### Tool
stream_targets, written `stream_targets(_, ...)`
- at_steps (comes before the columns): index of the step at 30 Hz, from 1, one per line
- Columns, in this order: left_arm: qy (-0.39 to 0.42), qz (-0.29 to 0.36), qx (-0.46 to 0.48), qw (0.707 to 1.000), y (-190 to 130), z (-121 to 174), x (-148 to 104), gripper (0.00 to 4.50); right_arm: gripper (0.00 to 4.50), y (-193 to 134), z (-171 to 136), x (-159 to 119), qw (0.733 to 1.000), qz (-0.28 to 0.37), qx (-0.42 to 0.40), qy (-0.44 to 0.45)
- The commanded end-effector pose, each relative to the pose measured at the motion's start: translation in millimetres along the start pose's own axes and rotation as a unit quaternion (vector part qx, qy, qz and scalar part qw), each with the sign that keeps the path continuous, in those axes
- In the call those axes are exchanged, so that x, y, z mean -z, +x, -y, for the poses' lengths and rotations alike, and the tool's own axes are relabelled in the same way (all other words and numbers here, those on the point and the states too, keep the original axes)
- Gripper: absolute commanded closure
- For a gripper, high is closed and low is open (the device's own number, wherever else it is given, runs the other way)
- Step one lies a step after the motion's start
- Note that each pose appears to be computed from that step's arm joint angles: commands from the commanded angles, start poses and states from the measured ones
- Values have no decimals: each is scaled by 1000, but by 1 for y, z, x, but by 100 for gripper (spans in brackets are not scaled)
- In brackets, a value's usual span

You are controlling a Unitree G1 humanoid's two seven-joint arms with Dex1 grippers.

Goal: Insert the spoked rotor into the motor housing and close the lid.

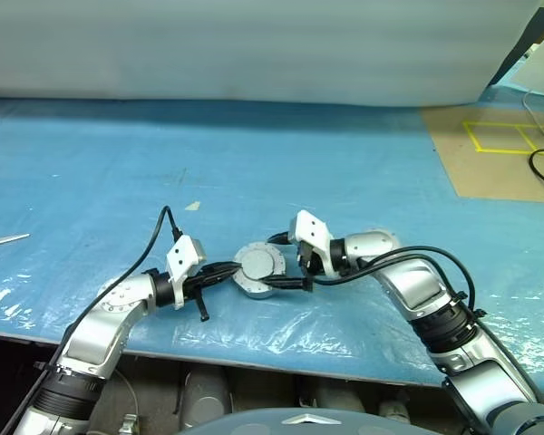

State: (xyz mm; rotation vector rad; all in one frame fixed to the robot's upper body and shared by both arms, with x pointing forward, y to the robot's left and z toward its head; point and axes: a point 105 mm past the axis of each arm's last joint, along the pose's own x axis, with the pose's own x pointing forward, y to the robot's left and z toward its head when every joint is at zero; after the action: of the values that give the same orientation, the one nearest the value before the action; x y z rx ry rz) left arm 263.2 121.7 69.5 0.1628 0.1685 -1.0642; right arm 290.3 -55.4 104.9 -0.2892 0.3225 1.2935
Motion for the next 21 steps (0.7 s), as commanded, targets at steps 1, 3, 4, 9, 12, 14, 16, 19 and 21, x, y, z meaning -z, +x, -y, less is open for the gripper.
stream_targets(1,-10,-16,1,1000,1,2,10,450,1,-22,-1,-34,998,57,-11,19)
stream_targets(3,-10,-17,2,1000,1,3,11,450,1,-30,-3,-34,996,65,-20,59)
stream_targets(4,-10,-17,2,1000,1,2,11,450,1,-35,-3,-32,994,66,-23,81)
stream_targets(9,-9,-16,5,1000,2,2,10,450,1,-49,11,5,958,41,-2,285)
stream_targets(12,-7,-16,4,1000,2,1,10,450,1,-52,12,30,920,17,-2,391)
stream_targets(14,-8,-17,5,1000,1,1,10,450,1,-50,10,39,903,11,-3,429)
stream_targets(16,-8,-17,4,1000,1,0,10,450,1,-45,6,41,893,10,-11,449)
stream_targets(19,-7,-16,4,1000,1,0,9,450,1,-36,-2,45,885,1,-24,466)
stream_targets(21,-7,-16,3,1000,1,-1,9,450,1,-28,-9,42,876,7,-43,480)
